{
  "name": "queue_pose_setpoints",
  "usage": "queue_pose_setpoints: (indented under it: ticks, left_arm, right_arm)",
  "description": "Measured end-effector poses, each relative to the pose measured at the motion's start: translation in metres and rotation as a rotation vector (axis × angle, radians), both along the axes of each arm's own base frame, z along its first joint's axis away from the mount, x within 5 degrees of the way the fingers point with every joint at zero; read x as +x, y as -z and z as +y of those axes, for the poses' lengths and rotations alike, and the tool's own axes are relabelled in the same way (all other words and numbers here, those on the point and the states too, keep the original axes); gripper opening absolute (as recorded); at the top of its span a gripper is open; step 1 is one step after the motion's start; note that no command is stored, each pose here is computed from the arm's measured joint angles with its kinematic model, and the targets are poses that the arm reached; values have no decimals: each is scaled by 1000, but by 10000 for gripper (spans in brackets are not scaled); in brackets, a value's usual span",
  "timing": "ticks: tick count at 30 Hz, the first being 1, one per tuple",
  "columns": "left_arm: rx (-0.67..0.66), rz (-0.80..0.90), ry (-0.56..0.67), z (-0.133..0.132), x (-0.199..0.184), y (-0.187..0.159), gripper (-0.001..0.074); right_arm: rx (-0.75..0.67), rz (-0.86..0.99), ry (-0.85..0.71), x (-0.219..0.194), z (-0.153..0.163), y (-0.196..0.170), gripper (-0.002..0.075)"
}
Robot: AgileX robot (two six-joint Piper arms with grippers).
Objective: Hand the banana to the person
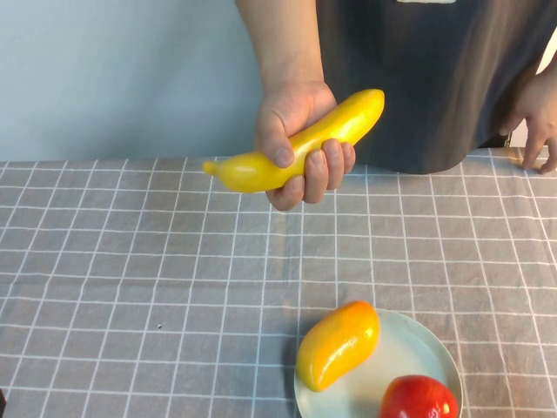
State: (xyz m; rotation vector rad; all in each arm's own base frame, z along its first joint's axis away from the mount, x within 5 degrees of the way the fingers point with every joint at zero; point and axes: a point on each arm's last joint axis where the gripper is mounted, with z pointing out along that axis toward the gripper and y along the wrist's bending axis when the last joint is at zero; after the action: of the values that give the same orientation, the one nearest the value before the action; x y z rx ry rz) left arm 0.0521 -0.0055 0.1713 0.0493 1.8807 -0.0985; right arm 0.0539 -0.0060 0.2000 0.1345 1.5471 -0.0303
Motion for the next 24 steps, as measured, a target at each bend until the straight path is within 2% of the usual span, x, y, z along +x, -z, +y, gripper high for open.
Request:
queue_pose_setpoints:
  ticks: [8,24]
  left_arm:
    - [0,0,0,0,0,0,0]
    - [0,0,0,0,0,0,0]
  right_arm:
    - [17,243,20,-2,-2,22,-9]
    - [11,247,22,-2,-2,22,-9]
